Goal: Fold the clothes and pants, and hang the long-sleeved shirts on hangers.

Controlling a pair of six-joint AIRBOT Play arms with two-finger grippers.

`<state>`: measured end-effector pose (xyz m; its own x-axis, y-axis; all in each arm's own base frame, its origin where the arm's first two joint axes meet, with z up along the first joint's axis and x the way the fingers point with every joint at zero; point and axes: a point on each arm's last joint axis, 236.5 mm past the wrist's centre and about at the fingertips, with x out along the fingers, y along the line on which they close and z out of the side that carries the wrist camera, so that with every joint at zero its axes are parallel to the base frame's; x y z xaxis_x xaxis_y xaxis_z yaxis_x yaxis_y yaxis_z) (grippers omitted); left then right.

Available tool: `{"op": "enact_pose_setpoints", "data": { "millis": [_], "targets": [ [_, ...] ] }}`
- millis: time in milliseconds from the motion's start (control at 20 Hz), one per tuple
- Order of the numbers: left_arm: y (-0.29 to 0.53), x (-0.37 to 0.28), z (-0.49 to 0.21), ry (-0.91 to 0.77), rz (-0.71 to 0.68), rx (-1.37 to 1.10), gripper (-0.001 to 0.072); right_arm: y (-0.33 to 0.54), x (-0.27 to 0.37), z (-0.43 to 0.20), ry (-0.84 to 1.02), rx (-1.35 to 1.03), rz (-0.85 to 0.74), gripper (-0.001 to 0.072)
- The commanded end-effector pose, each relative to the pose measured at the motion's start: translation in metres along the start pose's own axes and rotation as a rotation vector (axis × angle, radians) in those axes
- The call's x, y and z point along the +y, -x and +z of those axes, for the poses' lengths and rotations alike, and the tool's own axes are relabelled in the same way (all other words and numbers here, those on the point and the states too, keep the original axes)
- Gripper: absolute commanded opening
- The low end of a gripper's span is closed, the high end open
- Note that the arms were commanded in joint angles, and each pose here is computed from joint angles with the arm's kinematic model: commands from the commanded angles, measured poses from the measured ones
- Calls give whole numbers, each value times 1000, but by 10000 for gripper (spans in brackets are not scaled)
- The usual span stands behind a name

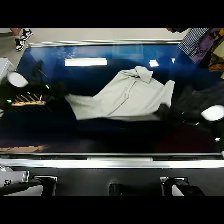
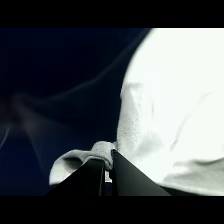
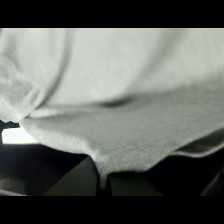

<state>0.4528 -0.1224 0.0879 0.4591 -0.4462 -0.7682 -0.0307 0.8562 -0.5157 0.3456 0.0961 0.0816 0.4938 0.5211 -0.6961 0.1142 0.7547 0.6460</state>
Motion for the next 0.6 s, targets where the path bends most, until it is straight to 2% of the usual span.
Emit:
{"op": "enact_pose_setpoints", "data": {
  "millis": [0, 150, 300, 450, 550],
  "targets": [
    [106, -69, 54, -120, -103, -268, 20, 101, 80, 57, 239, -247, 10, 31],
    [255, -126, 67, -180, -192, -581, 20, 229, 151, 76, 462, -572, -20, 31],
    [391, -167, 33, -263, -270, -890, 20, 364, 203, 53, 605, -938, -58, 31],
    [485, -187, -15, -342, -295, -1147, 20, 440, 216, 26, 595, -1157, -73, 31],
    [521, -184, -36, -375, -250, -1262, 20, 443, 213, 23, 578, -1155, -83, 31]
  ]
}}
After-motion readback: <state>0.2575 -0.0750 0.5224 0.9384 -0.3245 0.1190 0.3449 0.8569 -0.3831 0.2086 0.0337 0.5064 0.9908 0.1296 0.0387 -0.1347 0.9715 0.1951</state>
